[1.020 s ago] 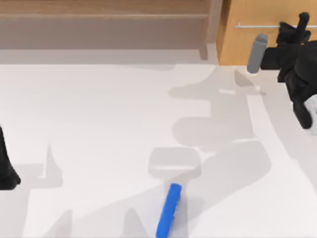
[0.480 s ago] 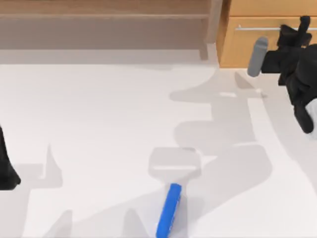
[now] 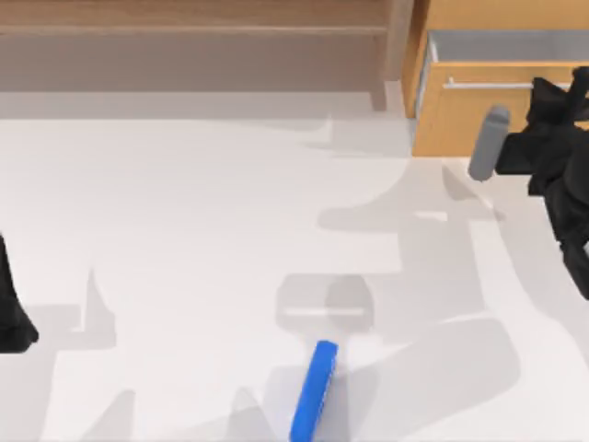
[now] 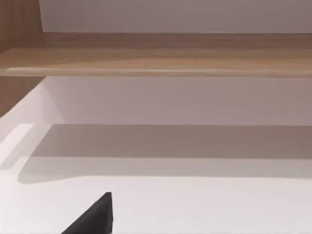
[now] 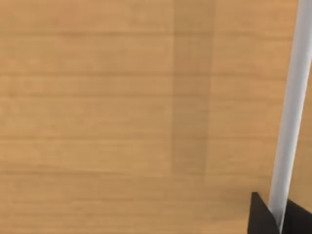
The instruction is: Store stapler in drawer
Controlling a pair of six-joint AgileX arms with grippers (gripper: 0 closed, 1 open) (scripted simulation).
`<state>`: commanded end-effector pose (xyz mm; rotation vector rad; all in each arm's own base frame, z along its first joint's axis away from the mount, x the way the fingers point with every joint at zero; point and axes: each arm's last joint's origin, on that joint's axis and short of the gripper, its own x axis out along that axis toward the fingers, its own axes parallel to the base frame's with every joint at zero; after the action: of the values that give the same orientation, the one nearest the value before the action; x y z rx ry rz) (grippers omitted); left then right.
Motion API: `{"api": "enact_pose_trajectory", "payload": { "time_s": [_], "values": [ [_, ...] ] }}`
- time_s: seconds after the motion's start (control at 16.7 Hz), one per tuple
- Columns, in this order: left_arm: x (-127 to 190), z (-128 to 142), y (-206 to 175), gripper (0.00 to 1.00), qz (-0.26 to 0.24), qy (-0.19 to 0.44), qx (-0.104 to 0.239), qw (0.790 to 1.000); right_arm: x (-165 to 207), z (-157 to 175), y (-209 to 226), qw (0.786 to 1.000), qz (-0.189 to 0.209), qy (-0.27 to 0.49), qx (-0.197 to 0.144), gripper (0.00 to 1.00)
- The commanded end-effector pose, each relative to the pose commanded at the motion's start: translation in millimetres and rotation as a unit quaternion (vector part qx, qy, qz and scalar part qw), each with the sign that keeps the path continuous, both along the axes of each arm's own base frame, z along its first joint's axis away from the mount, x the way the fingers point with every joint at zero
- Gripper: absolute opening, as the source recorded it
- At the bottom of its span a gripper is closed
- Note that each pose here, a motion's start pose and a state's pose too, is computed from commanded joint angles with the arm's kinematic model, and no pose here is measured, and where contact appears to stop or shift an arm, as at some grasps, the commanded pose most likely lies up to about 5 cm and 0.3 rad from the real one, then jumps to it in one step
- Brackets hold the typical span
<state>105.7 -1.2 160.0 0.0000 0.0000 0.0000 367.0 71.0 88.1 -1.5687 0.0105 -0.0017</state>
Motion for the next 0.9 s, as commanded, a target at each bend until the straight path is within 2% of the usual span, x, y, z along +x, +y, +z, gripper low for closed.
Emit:
{"api": "enact_pose_trajectory", "payload": {
  "time_s": [0.3, 0.66, 0.9],
  "values": [
    [0.0, 0.0, 0.0, 1.0, 0.0, 0.0, 0.0, 1.0, -3.1, -0.8, 0.1, 1.0, 0.0, 0.0, -0.001, 0.0],
    [0.0, 0.0, 0.0, 1.0, 0.0, 0.0, 0.0, 1.0, -54.4, -3.1, -0.6, 1.0, -0.001, 0.006, -0.002, 0.0],
    [0.0, 0.0, 0.0, 1.0, 0.0, 0.0, 0.0, 1.0, -62.3, -1.0, -0.4, 1.0, -0.001, 0.002, 0.0, 0.0]
  ]
}}
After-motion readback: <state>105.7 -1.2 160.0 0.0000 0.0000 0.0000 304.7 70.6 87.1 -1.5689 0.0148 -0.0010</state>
